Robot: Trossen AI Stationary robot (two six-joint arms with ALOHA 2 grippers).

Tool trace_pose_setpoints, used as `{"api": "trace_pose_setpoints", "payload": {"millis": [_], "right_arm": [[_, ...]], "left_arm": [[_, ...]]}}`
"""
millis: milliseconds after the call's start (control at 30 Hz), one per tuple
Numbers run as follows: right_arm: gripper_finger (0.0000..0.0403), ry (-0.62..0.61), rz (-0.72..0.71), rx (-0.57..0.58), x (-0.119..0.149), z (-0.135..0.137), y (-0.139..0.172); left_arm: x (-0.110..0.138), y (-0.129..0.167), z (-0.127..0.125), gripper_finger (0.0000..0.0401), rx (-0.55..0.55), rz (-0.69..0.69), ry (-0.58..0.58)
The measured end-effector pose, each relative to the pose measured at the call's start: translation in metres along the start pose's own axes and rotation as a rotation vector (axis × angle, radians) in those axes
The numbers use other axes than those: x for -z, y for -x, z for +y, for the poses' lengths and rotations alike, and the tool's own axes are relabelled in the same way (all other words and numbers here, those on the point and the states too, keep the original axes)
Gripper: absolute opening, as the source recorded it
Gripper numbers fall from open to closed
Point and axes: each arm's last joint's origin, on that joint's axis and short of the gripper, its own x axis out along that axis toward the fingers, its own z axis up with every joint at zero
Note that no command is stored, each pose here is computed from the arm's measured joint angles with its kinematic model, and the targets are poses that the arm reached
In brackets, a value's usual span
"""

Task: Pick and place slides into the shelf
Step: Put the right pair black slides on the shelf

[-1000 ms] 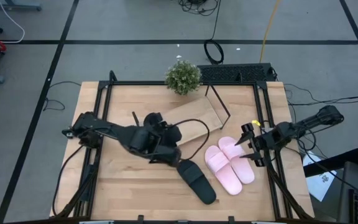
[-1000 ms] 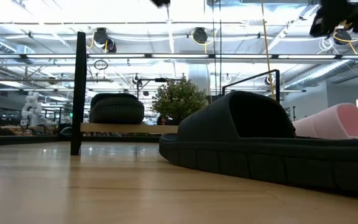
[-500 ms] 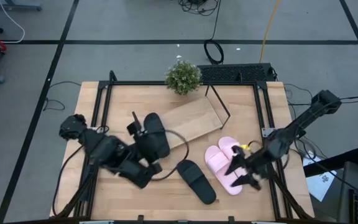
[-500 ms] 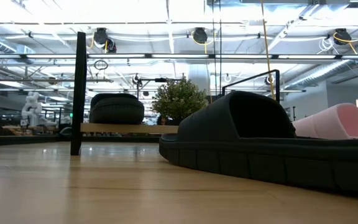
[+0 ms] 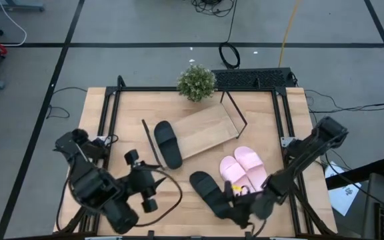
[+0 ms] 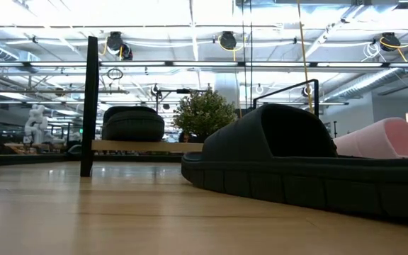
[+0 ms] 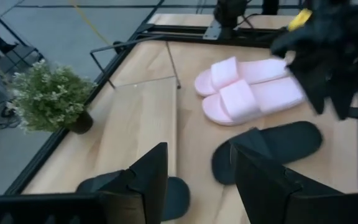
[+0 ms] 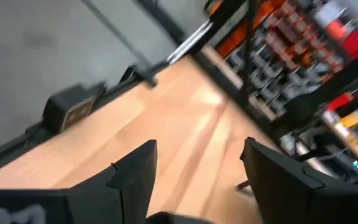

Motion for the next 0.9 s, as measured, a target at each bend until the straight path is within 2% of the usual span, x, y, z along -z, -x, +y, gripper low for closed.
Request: {"api": "trace_pose_setpoints", "payload": {"millis": [167, 433, 600, 900], "right_arm": [[0.0226, -0.052, 0.123, -0.003, 0.01, 0.011, -0.022], [0.0226, -0.112, 0.263, 0.051, 0.036, 0.007, -0.039], [0.0226, -0.147, 0.319, 0.064, 0.045, 0.0, -0.043], [0.0226, -0.184, 0.404, 0.05, 0.054, 0.004, -0.039]], "left_arm": [[0.004, 0.007, -0.004, 0.0175, 0.015, -0.015, 0.016], [0.003, 0.007, -0.003, 0.0175, 0.005, -0.03, 0.019], [0.003, 0.007, -0.003, 0.0175, 0.005, -0.03, 0.018], [0.004, 0.007, -0.003, 0.0175, 0.004, -0.03, 0.009]]}}
